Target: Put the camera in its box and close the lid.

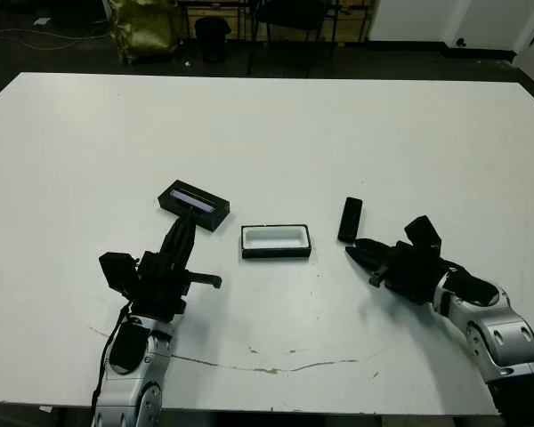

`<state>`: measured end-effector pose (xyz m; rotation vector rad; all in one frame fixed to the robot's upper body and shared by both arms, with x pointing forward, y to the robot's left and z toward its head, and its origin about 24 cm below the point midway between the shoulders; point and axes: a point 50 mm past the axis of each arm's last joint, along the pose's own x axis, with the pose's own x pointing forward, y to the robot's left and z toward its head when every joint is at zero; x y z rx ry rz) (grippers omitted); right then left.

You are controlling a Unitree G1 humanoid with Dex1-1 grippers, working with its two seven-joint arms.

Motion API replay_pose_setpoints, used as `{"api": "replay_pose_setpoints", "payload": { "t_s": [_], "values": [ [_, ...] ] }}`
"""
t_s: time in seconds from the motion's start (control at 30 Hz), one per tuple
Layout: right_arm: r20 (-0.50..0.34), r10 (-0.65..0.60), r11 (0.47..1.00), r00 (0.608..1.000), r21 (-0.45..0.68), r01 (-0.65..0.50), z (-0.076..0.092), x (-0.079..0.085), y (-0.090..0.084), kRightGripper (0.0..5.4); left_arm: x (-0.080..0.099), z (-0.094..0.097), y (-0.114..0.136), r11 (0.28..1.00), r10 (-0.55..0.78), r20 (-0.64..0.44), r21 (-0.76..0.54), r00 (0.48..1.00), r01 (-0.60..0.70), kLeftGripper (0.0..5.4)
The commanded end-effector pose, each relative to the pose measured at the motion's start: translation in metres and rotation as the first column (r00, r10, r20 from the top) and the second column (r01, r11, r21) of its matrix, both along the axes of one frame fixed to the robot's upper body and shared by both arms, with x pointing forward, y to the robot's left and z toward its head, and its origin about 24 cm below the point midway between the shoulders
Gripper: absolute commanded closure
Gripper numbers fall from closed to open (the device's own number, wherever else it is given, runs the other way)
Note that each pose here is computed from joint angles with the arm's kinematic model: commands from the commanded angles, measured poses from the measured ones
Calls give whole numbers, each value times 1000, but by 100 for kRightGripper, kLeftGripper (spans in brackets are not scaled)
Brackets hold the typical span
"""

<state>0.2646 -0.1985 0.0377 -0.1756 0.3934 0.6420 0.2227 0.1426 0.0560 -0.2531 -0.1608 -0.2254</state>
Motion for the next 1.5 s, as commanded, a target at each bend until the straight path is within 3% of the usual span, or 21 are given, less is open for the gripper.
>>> {"api": "replay_pose_setpoints", "payload": {
  "t_s": [0.03, 0.27, 0.5, 0.57, 0.7, 0.87, 1.03, 1.33, 1.5],
  "values": [
    [-115, -66, 997, 991, -57, 60, -28, -16, -6, 539, -1, -5, 2, 1000, 3, -23, 13, 1000, -3, 540],
    [-71, -99, 994, 993, -42, 97, -22, -18, -7, 539, -1, -5, 2, 1000, 13, -22, 23, 1000, -13, 540],
    [36, -32, 999, 999, 26, 31, 6, -28, -11, 539, -1, -6, 2, 1000, 11, -28, 20, 1000, -10, 540],
    [100, -32, 998, 994, 52, 27, 20, -34, -9, 539, -1, -6, 3, 1000, 8, -23, 16, 1000, -7, 540],
    [318, -131, 989, 939, 104, 103, 56, -55, 7, 539, -1, -7, 2, 1000, 11, -26, 16, 1000, -11, 540],
    [360, -252, 955, 898, 241, 171, 85, -83, 42, 530, -2, -8, 3, 999, 10, -22, 32, 1000, -9, 540],
    [319, -322, 924, 891, 310, 223, 77, -80, 66, 440, -2, -8, 3, 999, 14, -29, 32, 999, -13, 540],
    [241, -453, 878, 858, 286, 383, 55, -45, 103, 238, -3, -9, 0, 1000, 18, -34, 23, 999, -17, 540],
    [233, -530, 843, 815, 250, 477, 50, -21, 118, 125, -3, -9, 1, 1000, 15, -36, 27, 999, -14, 540]
  ]
}}
